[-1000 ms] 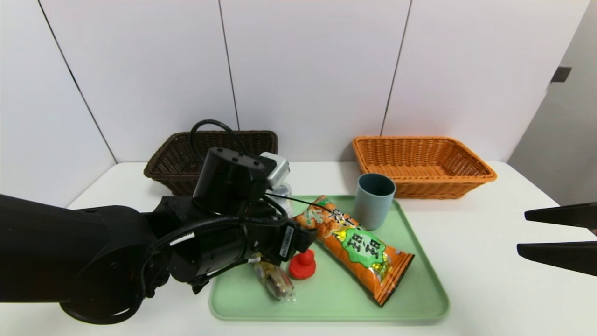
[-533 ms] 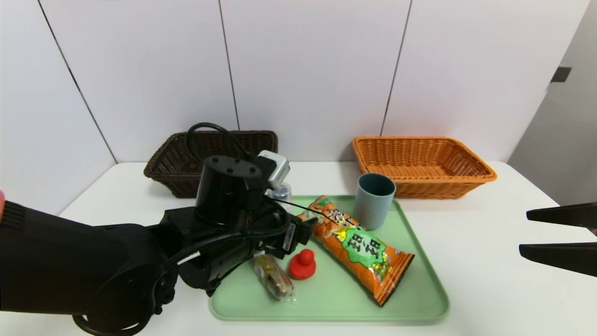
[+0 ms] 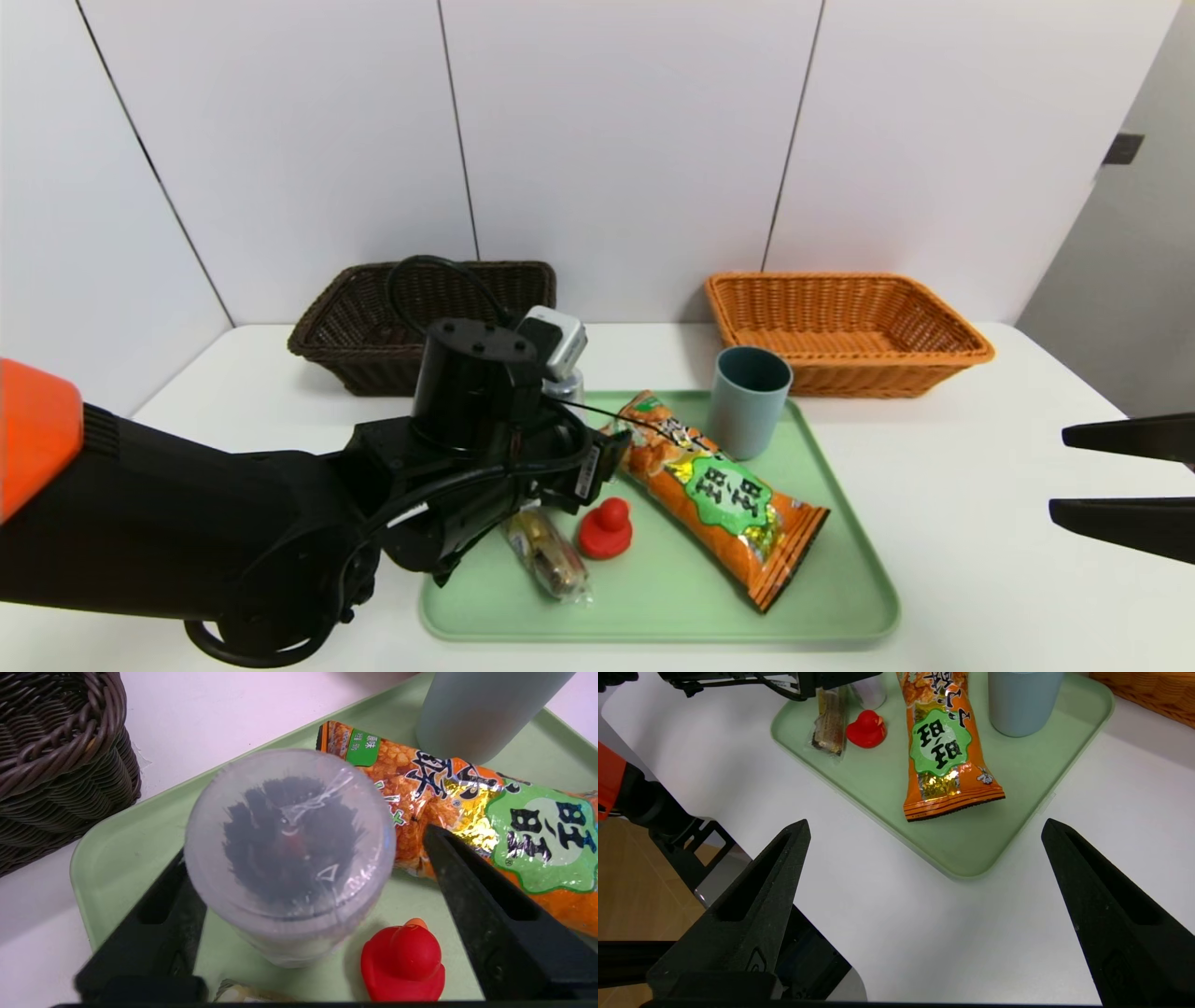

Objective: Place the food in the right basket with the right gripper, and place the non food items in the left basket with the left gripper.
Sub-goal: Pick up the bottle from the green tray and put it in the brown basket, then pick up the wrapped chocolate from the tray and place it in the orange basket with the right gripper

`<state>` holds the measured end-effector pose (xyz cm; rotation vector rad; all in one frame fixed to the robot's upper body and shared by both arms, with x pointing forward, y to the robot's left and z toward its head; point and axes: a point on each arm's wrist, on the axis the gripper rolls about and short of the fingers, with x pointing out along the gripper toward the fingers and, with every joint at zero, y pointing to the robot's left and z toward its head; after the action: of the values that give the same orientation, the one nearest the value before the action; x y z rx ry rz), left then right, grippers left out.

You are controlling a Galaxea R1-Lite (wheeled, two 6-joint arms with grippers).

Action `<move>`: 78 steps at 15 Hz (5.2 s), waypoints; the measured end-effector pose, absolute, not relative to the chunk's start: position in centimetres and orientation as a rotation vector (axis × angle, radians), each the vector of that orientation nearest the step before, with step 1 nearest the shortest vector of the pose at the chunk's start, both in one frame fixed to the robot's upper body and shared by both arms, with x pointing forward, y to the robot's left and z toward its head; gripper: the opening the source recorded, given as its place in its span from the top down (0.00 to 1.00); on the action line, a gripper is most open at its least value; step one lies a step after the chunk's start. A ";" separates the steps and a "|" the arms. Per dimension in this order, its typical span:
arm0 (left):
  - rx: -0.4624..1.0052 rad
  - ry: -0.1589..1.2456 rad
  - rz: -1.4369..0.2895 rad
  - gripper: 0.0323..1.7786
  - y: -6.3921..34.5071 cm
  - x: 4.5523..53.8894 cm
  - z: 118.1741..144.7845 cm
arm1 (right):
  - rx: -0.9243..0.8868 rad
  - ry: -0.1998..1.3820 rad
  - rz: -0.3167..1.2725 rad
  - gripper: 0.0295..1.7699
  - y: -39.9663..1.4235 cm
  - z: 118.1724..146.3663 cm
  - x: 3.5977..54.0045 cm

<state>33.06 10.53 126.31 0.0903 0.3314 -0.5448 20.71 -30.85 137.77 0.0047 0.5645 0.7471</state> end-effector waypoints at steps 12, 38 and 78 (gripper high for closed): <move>0.082 0.304 -0.511 0.64 10.9 32.9 127.1 | 0.008 0.571 0.747 0.03 -30.9 137.4 20.4; 0.022 0.223 0.149 0.64 27.2 50.8 131.9 | 0.007 0.563 0.737 0.03 -31.0 137.4 20.4; -0.016 0.280 0.200 0.06 31.6 33.2 137.4 | -0.040 0.515 0.760 0.03 -30.8 138.3 20.1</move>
<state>33.22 31.63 137.43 -0.0160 0.2795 0.2000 20.12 -30.76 138.32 -0.0401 0.5153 0.7600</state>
